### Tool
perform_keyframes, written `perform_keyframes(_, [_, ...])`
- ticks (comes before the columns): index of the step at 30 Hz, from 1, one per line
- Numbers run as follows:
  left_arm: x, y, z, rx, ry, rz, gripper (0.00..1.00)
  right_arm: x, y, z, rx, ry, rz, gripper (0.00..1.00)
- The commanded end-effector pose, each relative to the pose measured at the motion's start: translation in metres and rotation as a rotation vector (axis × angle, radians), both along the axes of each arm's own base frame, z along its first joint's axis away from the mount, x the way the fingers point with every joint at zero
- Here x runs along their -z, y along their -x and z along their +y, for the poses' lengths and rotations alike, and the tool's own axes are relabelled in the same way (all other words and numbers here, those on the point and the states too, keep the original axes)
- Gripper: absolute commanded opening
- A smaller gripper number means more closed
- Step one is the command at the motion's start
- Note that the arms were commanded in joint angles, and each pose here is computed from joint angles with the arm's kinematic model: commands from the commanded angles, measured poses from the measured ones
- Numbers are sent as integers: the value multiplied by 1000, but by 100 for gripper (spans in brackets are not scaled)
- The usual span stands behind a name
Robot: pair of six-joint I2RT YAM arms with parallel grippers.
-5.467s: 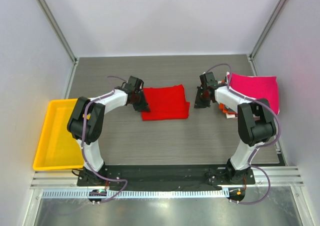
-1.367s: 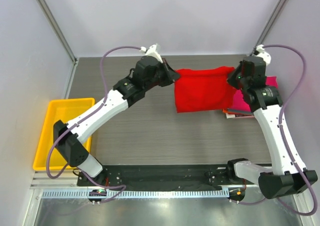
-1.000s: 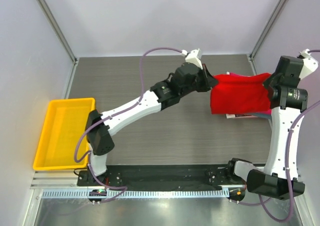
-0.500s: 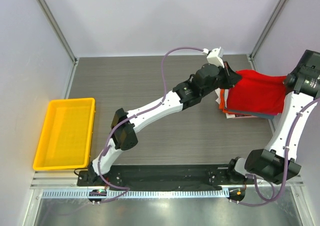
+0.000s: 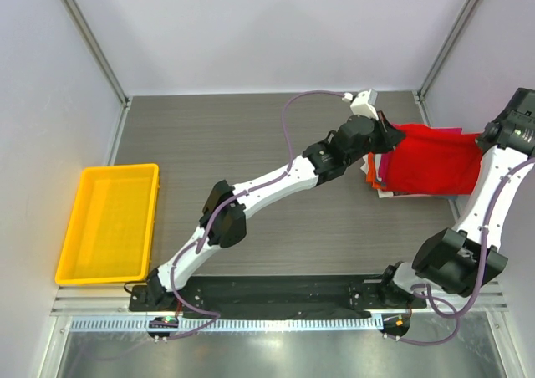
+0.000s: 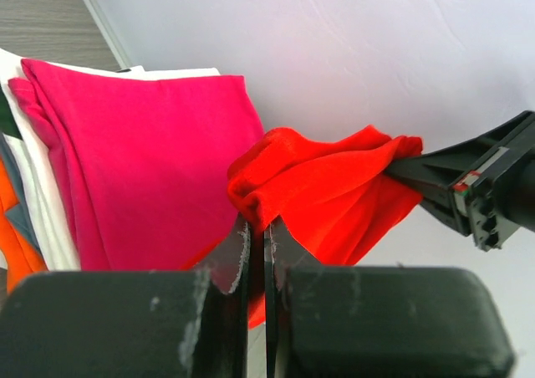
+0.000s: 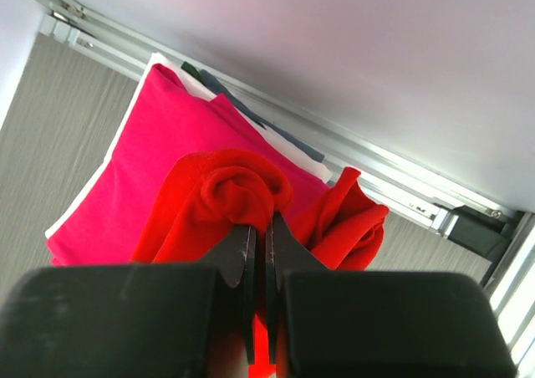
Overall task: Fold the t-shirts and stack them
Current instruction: Neatly place the folded tshirt to the corner
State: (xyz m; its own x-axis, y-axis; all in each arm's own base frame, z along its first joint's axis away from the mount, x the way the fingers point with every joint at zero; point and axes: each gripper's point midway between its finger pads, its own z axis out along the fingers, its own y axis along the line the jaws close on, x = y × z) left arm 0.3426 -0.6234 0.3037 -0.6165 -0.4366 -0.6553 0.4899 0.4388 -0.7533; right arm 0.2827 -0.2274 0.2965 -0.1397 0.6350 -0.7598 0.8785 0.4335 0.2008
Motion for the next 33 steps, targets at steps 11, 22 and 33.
perform_keyframes(11, [-77, -20, 20, -70, 194, -65, 0, 4, -15, -22, 48, 25, -62, 1])
perform_keyframes(22, [-100, 0, 25, -61, 203, -93, 0, -2, -9, -18, 53, 39, -78, 1])
perform_keyframes(33, [-123, 22, 27, -62, 192, -149, 0, -7, -6, -18, 54, 41, -86, 1])
